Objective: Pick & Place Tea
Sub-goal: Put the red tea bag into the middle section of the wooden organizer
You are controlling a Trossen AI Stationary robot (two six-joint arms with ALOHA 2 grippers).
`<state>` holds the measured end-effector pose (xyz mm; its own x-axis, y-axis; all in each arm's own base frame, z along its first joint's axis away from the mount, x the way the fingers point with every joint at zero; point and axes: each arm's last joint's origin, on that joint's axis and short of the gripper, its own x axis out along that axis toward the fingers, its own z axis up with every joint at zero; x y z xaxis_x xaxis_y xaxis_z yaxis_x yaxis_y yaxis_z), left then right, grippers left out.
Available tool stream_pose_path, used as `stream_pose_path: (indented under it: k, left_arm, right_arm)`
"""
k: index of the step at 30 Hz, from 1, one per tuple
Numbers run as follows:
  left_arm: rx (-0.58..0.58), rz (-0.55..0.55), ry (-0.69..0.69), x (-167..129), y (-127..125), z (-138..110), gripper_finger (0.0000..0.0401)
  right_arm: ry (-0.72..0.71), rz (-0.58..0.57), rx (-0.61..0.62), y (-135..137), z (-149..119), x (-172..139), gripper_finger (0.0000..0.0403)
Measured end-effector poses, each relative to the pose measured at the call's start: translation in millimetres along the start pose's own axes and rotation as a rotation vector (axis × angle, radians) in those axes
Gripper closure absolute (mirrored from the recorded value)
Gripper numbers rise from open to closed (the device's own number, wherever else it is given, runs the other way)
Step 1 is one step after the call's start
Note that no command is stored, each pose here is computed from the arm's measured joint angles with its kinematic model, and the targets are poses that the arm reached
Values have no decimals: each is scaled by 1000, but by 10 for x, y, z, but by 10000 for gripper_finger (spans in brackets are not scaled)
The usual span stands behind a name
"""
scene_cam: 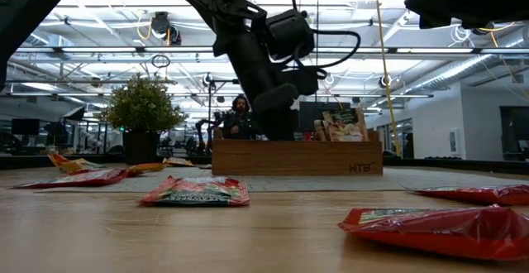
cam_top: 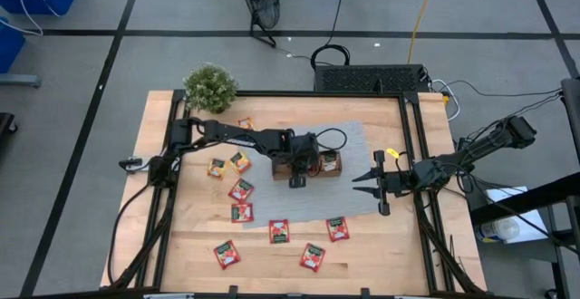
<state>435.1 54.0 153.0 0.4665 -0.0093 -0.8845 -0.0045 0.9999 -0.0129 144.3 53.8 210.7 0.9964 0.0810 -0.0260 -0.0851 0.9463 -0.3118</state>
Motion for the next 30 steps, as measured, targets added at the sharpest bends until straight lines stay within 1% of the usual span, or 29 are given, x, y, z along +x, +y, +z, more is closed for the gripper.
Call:
stream_pose_path:
  k: [3,7,12,15,20,23,26,28,30]
  left_arm:
    - [-23,46,8,38,59,-15,400]
    - [-23,131,6,38,81,-8,400]
    - [34,200,-3,23,-4,21,398]
    - [54,219,0,26,-73,25,394]
    - [100,213,-1,27,-171,35,399]
    - [143,212,-21,-50,-226,70,393]
    - [165,248,-47,-192,-294,117,380]
    - [174,269,-71,-335,-361,153,377]
    - [192,270,-120,-500,-460,205,381]
  right_arm:
    - [0,0,0,0,0,0,328]
    - [0,0,0,0,0,0,328]
    - [1,0,0,0,-1,0,328]
    - [1,0,0,0,-1,0,328]
    - [2,1,5,1,-2,0,328]
    - [3,1,7,1,-3,0,328]
    - [6,3,6,2,-6,0,328]
    - [12,7,4,6,-13,0,328]
    - [21,42,-3,22,-28,3,328]
